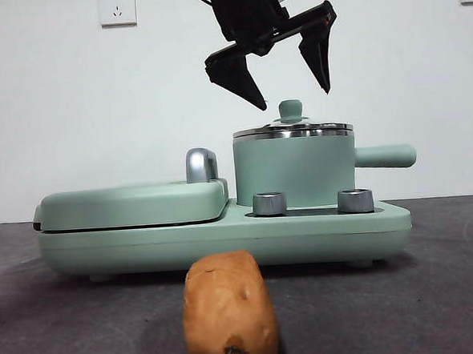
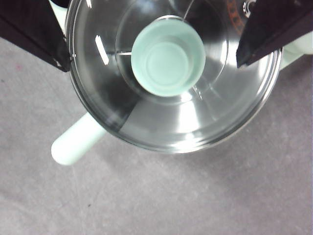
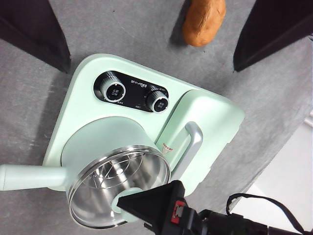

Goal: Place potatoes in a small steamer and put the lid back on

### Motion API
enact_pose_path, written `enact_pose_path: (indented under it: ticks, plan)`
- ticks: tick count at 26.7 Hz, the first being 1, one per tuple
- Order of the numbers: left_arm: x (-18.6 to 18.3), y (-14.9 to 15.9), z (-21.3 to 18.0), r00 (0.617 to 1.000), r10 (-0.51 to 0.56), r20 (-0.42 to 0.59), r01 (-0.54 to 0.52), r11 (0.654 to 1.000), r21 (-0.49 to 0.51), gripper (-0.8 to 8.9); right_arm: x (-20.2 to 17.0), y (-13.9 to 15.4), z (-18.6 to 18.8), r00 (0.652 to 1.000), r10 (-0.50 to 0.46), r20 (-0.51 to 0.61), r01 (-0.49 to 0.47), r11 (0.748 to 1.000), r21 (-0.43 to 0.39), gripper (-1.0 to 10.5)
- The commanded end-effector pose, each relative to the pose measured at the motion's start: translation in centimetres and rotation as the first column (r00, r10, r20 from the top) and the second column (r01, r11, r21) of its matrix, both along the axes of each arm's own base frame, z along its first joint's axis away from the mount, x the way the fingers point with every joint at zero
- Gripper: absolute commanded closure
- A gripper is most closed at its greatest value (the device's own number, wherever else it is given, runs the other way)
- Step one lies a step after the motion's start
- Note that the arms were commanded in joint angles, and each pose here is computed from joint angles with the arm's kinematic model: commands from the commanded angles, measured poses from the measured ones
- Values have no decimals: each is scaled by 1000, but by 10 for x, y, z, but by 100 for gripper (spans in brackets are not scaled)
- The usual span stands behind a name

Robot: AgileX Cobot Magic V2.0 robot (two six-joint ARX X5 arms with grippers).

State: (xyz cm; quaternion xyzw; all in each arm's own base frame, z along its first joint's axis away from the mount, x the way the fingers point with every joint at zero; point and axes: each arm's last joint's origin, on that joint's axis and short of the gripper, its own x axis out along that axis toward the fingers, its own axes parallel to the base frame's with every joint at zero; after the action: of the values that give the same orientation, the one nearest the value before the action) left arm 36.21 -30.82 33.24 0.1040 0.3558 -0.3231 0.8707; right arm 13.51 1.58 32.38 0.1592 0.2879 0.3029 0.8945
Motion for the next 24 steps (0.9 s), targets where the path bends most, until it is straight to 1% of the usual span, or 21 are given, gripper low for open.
enact_pose_path:
  ticks: [1,6,7,9,15,16,18,21,23,24]
  plan:
    - [3,-9,-3,1000,-9,18,10,1000,-9,359,1,0,4,1000,2,14,-2,1000,3,409]
    - [3,-9,-3,1000,-12,19,12,1000,-7,363,1,0,4,1000,2,14,-2,1000,4,409]
    - [3,-9,-3,1000,-12,22,12,1000,-9,380,1,0,4,1000,2,14,-2,1000,3,409]
    - [3,-9,-3,1000,-12,22,12,1000,-9,382,1,0,4,1000,2,13,-2,1000,4,409]
    - [8,-13,-16,1000,-10,-4,10,1000,11,389,1,0,4,1000,2,11,-2,1000,4,409]
    - [8,-13,-18,1000,-7,-5,7,1000,14,444,1,0,4,1000,2,9,-2,1000,4,409]
    - [8,-13,-18,1000,-4,-2,4,1000,16,588,1,0,4,1000,2,9,-2,1000,4,409]
    - [9,-12,-18,1000,25,10,-25,999,40,729,0,0,4,1000,1,7,-1,1000,7,409]
    - [9,-12,-19,1000,28,10,-28,999,45,801,1,0,4,1000,-3,-1,3,1000,16,409]
    - [9,-12,-18,1000,27,14,-28,999,42,800,1,0,4,1000,-2,-2,2,1000,17,409]
